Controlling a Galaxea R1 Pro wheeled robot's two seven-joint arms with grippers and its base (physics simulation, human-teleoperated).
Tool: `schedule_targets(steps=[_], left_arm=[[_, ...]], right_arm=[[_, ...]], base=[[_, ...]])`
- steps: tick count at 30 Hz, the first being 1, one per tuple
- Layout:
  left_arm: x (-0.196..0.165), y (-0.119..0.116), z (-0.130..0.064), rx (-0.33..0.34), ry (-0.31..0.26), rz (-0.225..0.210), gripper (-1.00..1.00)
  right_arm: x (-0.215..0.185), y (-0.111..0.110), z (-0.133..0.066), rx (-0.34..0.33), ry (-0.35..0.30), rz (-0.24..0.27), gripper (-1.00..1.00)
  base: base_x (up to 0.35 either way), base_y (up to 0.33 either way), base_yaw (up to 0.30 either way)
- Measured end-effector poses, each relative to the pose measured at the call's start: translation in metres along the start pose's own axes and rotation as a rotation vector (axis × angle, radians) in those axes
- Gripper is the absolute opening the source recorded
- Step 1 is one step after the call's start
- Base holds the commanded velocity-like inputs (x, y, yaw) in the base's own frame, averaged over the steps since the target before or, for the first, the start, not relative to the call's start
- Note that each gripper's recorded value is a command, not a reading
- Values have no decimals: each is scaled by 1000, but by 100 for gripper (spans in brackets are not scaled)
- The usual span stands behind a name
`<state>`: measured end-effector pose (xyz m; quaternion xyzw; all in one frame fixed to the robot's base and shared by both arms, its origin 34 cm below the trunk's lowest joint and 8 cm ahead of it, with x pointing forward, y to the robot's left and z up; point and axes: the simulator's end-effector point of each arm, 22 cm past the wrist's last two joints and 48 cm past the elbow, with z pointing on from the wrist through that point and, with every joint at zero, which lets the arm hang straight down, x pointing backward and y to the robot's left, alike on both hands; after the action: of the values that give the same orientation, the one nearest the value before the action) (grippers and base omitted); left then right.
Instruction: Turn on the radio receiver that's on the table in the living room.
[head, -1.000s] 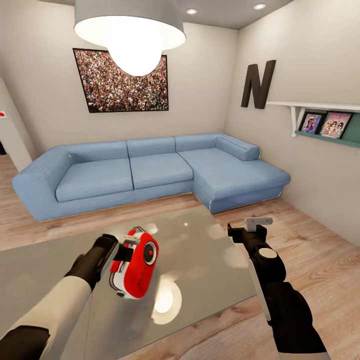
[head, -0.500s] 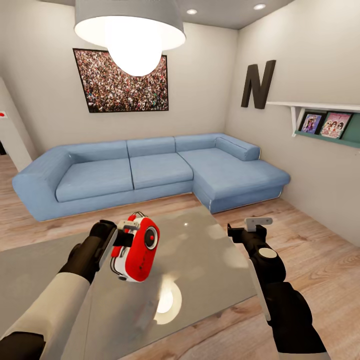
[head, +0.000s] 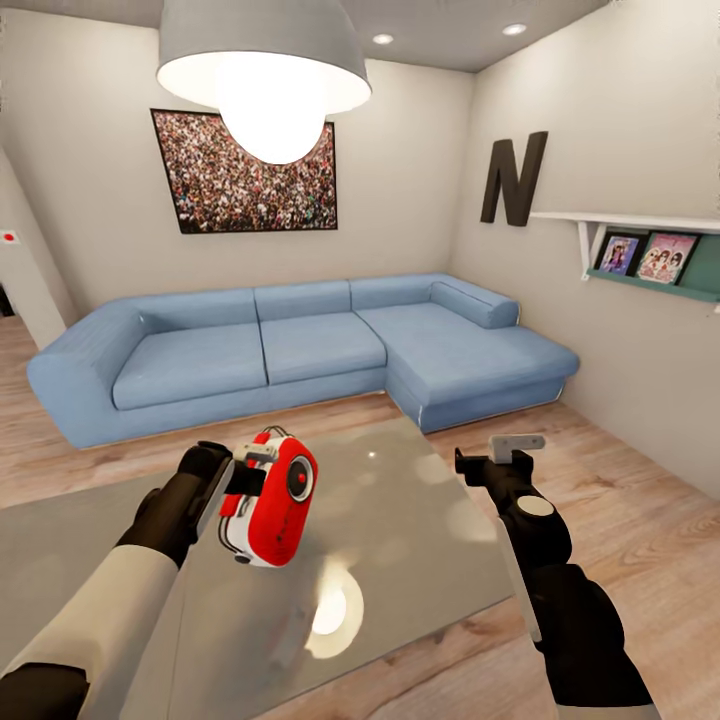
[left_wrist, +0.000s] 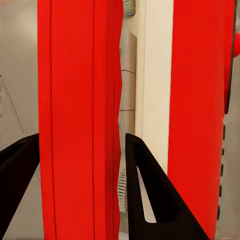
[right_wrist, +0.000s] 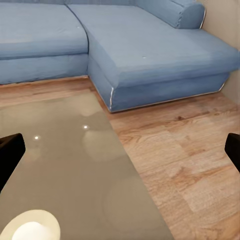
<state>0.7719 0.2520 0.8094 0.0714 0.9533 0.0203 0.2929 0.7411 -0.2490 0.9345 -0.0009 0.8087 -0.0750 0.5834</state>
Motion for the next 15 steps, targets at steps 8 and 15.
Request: schedule_targets(steps=[8,15], left_arm=[[0,10,-5,-13,-3,-3,-100],[-4,12,-10,-18,-12,-3,-100]], right_arm=[[-7,-1,-4,1,-12,2,100],[-12,-2,-7,2,-23,3,100]], base=[[0,0,0],[0,0,0]])
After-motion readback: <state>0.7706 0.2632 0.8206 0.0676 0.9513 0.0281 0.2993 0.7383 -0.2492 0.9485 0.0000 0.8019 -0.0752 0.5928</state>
